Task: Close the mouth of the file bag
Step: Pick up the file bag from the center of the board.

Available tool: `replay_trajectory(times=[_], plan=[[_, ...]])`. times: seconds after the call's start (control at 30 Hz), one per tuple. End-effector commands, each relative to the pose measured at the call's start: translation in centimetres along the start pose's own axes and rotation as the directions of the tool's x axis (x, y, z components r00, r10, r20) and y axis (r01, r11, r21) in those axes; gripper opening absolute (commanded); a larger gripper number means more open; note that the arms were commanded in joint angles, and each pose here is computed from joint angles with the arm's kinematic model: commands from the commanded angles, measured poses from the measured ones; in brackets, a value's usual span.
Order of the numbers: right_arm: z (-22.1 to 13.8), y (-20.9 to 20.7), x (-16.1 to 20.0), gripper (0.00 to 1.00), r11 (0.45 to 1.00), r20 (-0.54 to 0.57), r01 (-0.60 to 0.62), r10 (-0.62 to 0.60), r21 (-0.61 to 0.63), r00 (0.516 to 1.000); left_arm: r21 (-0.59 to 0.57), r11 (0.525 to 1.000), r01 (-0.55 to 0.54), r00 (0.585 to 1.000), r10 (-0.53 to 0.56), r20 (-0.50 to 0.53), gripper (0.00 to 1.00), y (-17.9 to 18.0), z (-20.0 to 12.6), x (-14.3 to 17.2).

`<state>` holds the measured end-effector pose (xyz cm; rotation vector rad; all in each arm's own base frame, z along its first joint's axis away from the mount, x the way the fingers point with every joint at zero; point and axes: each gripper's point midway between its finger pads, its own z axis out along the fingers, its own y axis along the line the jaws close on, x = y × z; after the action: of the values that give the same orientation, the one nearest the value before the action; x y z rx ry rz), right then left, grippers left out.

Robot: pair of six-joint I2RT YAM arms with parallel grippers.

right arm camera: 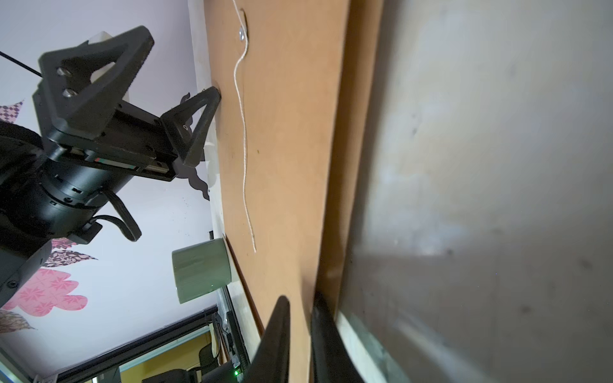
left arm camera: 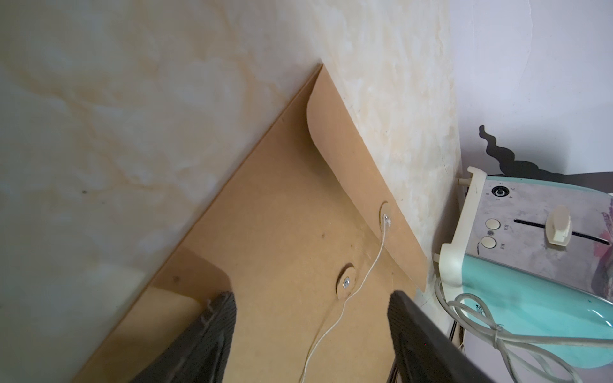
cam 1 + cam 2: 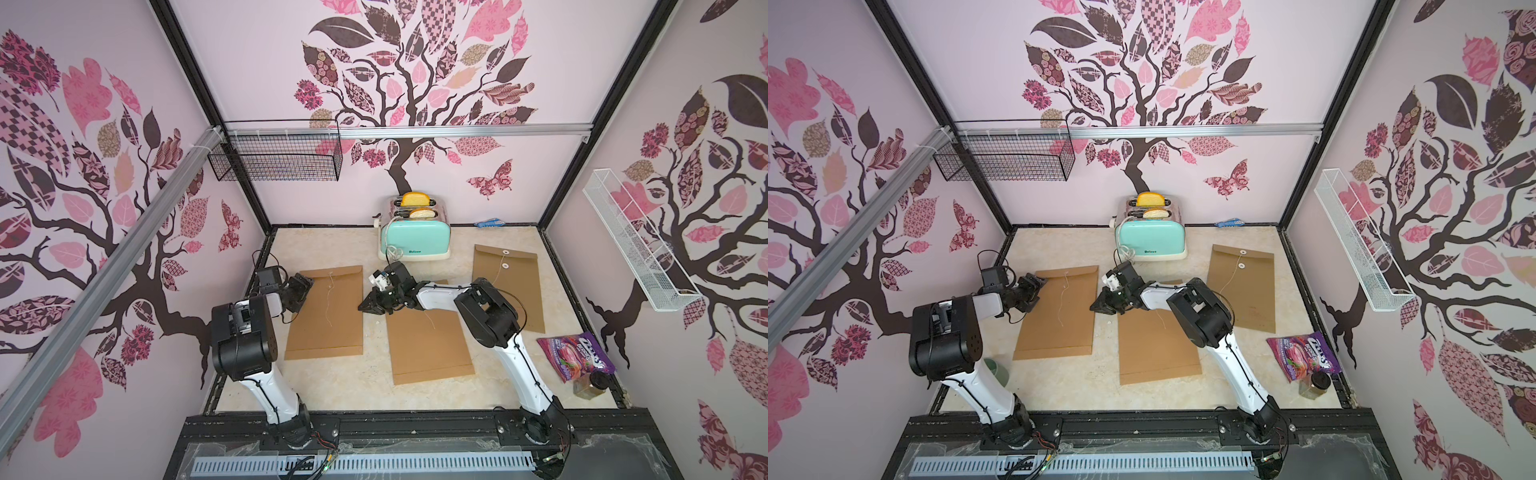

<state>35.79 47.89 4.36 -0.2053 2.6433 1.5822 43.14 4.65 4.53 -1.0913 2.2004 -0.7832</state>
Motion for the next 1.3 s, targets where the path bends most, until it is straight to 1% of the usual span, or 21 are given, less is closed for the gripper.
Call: replay_trajectory(times=[0.0, 0.1, 0.2, 0.3, 0.43, 0.5, 0.6, 0.67, 0.73, 0.8, 0.87, 1.0, 1.07, 1.1, 1.17, 1.2, 1.27], plan=[[-1.1, 3.2, -1.3, 0.13, 0.997, 0.039, 0.068, -0.067, -0.031, 0.997, -0.059, 0.998, 0.037, 0.997, -0.041, -0.061, 0.77, 2.3, 0.9, 2.4], [-1.4, 2.9, -1.5, 0.10, 0.997, 0.071, 0.056, -0.053, -0.044, 0.996, -0.054, 0.998, 0.037, 0.997, -0.040, -0.063, 0.77, 2.2, 0.7, 2.6], [-1.5, 2.6, -1.4, 0.01, 0.997, 0.062, 0.051, -0.048, -0.049, 0.997, -0.035, 0.999, 0.026, 0.998, -0.028, -0.053, 0.77, 1.3, 0.3, 2.2], [-1.7, 2.2, -1.5, 0.00, 0.998, 0.055, 0.054, -0.052, -0.040, 0.997, -0.013, 1.000, 0.023, 0.999, -0.023, -0.032, 0.77, 0.0, -0.6, 1.4], [-2.6, 2.4, -1.6, 0.00, 0.996, 0.052, 0.075, -0.072, -0.053, 0.996, 0.002, 1.000, 0.003, 1.000, -0.003, 0.019, 0.79, -2.1, -3.1, -1.4], [-3.0, 3.1, -1.2, 0.00, 0.992, 0.016, 0.106, -0.105, -0.069, 0.994, 0.002, 1.000, 0.002, 0.999, -0.002, 0.034, 0.80, -2.2, -4.5, -3.5], [-3.6, 4.3, -0.8, 0.00, 0.980, -0.016, 0.161, -0.164, -0.113, 0.986, 0.073, 0.997, -0.007, 1.000, 0.006, 0.017, 0.81, -2.2, -5.4, -5.2], [-4.0, 5.2, -0.7, 0.00, 0.971, -0.027, 0.174, -0.181, -0.166, 0.983, 0.063, 0.998, -0.022, 1.000, 0.023, -0.013, 0.82, -1.8, -4.6, -5.4], [-4.4, 5.5, -0.7, 0.00, 0.964, -0.030, 0.191, -0.200, -0.185, 0.979, 0.022, 0.999, -0.031, 0.996, 0.033, -0.083, 0.85, -0.9, -3.6, -5.1], [-4.7, 5.8, -0.8, 0.00, 0.958, -0.031, 0.200, -0.211, -0.204, 0.977, 0.016, 1.000, -0.024, 0.993, 0.026, -0.118, 0.86, -0.5, -2.8, -4.9], [-5.1, 6.2, -1.0, 0.00, 0.952, -0.023, 0.208, -0.219, -0.226, 0.975, 0.005, 1.000, -0.008, 0.994, 0.008, -0.113, 0.87, 0.1, -2.6, -4.7], [-6.2, 7.4, -1.4, 0.00, 0.935, 0.017, 0.253, -0.257, -0.249, 0.966, -0.067, 0.997, -0.023, 0.993, 0.015, -0.120, 0.89, 1.4, -3.2, -4.1], [-6.7, 7.9, -1.6, 0.00, 0.923, 0.031, 0.281, -0.283, -0.265, 0.959, -0.020, 1.000, -0.021, 0.992, 0.018, -0.124, 0.90, 1.0, -2.6, -4.1], [-6.9, 8.2, -1.6, 0.00, 0.915, 0.031, 0.293, -0.296, -0.277, 0.955, -0.006, 1.000, -0.006, 0.990, 0.005, -0.142, 0.91, 1.0, -2.1, -4.0], [-6.8, 8.4, -1.4, 0.00, 0.907, 0.020, 0.308, -0.316, -0.288, 0.948, 0.024, 1.000, -0.005, 0.987, 0.009, -0.162, 0.91, 0.9, -1.3, -4.0], [-6.8, 8.2, -1.3, 0.00, 0.908, 0.013, 0.307, -0.317, -0.286, 0.948, 0.057, 0.998, -0.001, 0.986, 0.011, -0.163, 0.91, 0.5, -1.1, -4.2], [-6.6, 7.8, -1.1, 0.00, 0.908, 0.000, 0.308, -0.321, -0.283, 0.947, 0.127, 0.992, -0.006, 0.992, 0.022, -0.127, 0.91, -0.7, -1.1, -5.0]])
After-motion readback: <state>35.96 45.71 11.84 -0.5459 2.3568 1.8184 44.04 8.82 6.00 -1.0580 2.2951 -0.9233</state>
